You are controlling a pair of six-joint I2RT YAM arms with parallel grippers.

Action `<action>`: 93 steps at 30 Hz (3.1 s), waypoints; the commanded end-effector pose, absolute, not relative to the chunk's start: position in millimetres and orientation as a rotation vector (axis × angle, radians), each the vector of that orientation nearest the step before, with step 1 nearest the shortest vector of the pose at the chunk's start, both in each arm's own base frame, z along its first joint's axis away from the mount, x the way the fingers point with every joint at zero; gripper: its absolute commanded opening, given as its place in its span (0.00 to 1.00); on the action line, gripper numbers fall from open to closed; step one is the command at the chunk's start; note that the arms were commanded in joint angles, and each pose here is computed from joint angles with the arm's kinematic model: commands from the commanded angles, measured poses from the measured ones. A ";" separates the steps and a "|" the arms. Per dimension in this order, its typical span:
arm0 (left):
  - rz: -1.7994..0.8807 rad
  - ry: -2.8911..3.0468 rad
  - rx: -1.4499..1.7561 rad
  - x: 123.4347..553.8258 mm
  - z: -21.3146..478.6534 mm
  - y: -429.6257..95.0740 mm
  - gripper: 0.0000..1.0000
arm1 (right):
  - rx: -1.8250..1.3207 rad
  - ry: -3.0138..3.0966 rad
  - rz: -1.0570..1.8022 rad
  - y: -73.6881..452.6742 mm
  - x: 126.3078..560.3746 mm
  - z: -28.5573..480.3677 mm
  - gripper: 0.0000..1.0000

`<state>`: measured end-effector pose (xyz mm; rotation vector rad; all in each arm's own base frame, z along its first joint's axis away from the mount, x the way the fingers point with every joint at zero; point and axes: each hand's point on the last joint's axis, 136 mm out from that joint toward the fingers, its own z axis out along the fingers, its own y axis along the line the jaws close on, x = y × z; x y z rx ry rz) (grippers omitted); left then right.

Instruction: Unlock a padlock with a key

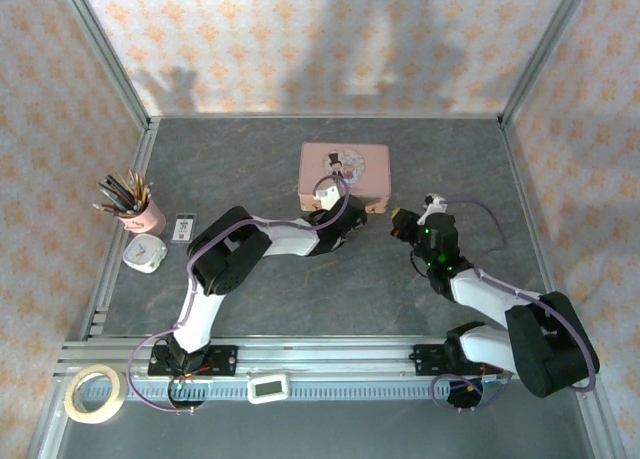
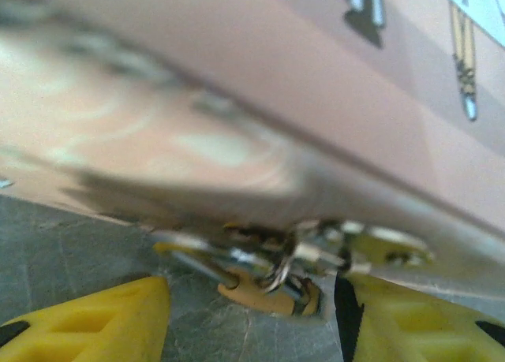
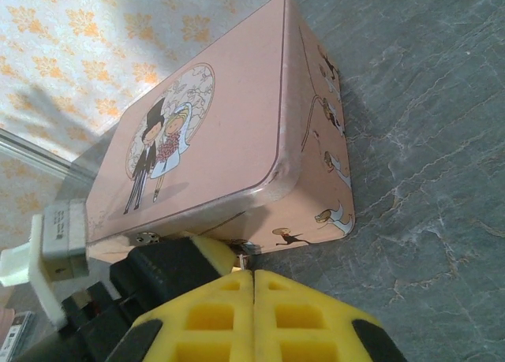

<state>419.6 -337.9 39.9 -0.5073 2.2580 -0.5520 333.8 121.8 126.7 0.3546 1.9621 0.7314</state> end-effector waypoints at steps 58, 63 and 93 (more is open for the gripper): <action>-0.691 2.410 -0.025 400.0 13.3 -287.1 0.49 | 0.347 1.970 0.809 133.0 341.4 132.2 0.00; -0.710 2.425 -0.073 400.9 3.4 -288.8 0.29 | 0.350 1.965 0.848 136.4 338.2 132.6 0.00; -1.356 2.392 -0.016 341.5 81.9 -333.4 0.00 | 0.298 2.000 1.103 200.7 349.5 114.2 0.00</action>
